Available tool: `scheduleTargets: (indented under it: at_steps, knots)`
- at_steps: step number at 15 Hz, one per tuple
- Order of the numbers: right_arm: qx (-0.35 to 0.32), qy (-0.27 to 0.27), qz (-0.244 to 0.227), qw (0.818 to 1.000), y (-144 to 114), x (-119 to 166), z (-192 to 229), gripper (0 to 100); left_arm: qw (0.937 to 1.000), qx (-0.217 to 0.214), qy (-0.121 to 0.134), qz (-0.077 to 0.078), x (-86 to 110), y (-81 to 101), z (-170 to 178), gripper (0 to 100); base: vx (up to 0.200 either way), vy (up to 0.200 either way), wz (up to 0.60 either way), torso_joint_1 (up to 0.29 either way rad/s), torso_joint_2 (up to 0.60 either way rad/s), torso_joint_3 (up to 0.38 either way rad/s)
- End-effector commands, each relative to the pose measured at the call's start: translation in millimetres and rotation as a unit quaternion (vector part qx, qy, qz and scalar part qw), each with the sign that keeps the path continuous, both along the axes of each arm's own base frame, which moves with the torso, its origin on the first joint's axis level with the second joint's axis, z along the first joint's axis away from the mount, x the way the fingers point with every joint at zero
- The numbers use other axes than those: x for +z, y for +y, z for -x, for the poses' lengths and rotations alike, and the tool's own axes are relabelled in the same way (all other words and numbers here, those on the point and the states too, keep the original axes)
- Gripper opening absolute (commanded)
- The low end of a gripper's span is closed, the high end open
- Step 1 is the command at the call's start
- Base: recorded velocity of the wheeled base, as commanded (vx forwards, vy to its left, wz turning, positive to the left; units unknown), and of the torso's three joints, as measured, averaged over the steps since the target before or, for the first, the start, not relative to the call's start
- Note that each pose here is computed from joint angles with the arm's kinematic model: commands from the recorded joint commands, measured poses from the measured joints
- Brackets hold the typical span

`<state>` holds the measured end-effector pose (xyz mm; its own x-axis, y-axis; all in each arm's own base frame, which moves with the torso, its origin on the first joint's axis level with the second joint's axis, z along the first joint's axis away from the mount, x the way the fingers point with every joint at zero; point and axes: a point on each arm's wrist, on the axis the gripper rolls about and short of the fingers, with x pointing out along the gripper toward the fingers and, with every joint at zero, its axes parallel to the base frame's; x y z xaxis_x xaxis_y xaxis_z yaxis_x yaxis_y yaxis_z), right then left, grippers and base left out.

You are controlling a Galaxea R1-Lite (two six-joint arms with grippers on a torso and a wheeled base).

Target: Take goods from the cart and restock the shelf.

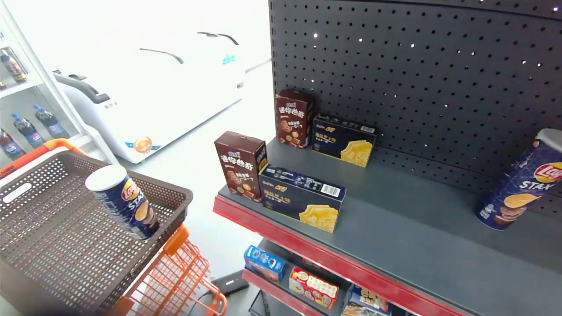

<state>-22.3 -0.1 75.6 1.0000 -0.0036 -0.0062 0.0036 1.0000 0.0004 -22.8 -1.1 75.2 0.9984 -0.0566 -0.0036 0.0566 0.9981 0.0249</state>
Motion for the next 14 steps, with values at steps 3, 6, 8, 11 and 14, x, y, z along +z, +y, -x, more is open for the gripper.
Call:
scheduleTargets:
  at_steps: [3, 6, 8, 11, 14]
  knots:
    - [0.000, 0.000, 0.000, 1.000, 0.0, 0.0, 0.0, 100, 1.0000, -0.001, 0.000, 0.000, 0.0, 0.0, 0.0, 100, 0.000, 0.000, 0.00, 0.000, 0.00, 0.000]
    - [0.000, 0.000, 0.000, 1.000, 0.0, 0.0, 0.0, 100, 0.9995, 0.016, -0.029, -0.002, 18.9, 0.7, 5.9, 100, 0.000, 0.000, 0.00, 0.000, 0.00, 0.000]
    - [0.000, 0.000, 0.000, 1.000, 0.0, 0.0, 0.0, 100, 0.9996, 0.022, 0.015, -0.005, 50.4, 1.2, 5.2, 100, 0.000, 0.000, 0.00, 0.000, 0.00, 0.000]
    - [0.000, 0.000, 0.000, 1.000, 0.0, 0.0, 0.0, 100, 0.9921, 0.079, 0.097, -0.011, 82.7, 3.4, -21.9, 100, 0.000, 0.000, 0.00, 0.000, 0.00, 0.000]
    - [0.000, 0.000, 0.000, 1.000, 0.0, 0.0, 0.0, 100, 0.9861, 0.086, 0.142, 0.002, 94.2, 3.9, -63.2, 100, 0.000, 0.000, 0.00, 0.000, 0.00, 0.000]
